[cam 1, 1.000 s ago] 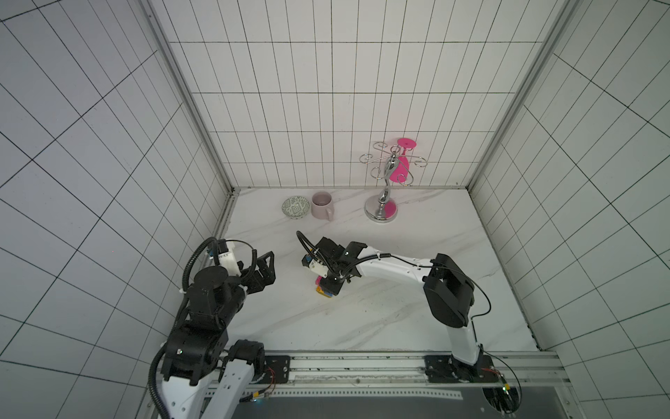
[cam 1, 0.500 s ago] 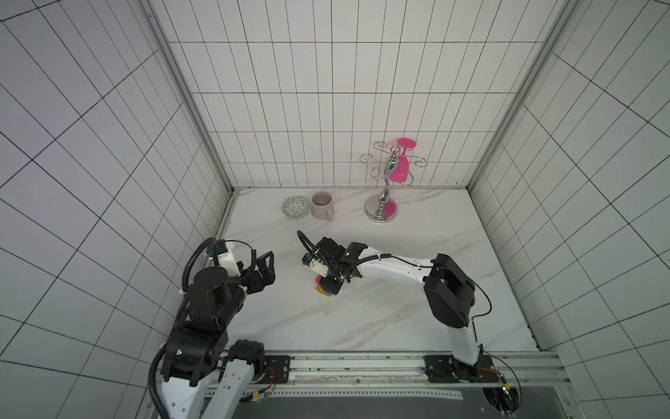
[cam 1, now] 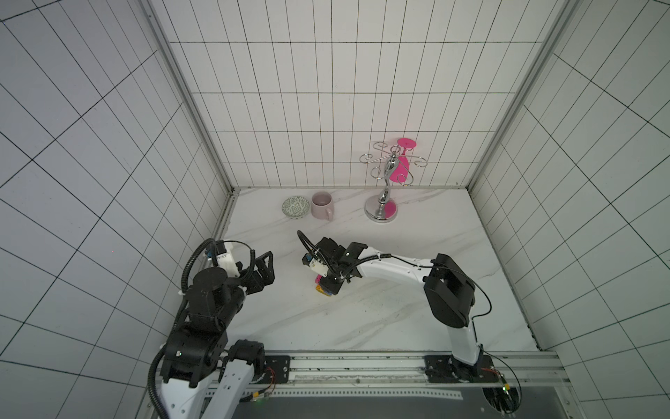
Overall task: Assemble the letter s with lego
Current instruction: Assemble the lego brick with the lego brick.
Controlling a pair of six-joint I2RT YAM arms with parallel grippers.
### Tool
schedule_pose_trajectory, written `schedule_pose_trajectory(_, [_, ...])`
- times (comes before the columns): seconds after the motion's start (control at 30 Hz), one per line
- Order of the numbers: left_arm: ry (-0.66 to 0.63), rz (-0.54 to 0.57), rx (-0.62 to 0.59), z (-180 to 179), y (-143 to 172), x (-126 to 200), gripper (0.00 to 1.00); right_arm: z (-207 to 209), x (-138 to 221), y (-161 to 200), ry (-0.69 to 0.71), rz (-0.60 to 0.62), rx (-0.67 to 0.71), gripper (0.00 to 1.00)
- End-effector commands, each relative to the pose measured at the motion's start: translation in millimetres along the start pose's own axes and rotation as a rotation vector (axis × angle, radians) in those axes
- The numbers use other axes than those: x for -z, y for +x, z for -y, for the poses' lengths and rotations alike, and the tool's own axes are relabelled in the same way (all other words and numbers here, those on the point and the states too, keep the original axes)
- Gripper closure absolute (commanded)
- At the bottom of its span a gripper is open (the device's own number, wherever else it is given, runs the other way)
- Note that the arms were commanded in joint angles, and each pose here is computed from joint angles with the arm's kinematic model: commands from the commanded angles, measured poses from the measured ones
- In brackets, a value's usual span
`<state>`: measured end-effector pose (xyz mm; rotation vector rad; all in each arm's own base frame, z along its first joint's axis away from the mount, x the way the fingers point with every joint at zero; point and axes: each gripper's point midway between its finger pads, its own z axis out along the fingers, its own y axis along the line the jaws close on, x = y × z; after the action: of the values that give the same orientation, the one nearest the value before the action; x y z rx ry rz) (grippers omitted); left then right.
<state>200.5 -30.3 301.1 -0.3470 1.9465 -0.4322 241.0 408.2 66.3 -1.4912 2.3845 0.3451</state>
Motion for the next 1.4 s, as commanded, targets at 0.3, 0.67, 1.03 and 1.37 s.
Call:
schedule_pose_trajectory(0.3, [-0.018,0.009,0.001,-4.6,0.9,-1.4,0.01,16.4,-39.3,60.3,0.071,-0.204,-0.042,0.90])
schedule_pose_trajectory(0.67, [-0.013,0.012,-0.014,-3.5,-0.3,-3.9,0.01,22.0,-26.4,47.7,0.108,-0.165,-0.030,0.67])
schedule_pose_trajectory(1.03, [-0.015,0.003,-0.006,-4.6,2.6,-6.0,0.01,25.6,-9.1,34.3,0.131,-0.110,-0.017,0.47])
schedule_pose_trajectory(1.37, [-0.016,-0.003,-0.007,-3.7,1.4,-7.7,0.01,20.2,27.5,20.1,0.109,-0.011,-0.009,0.28])
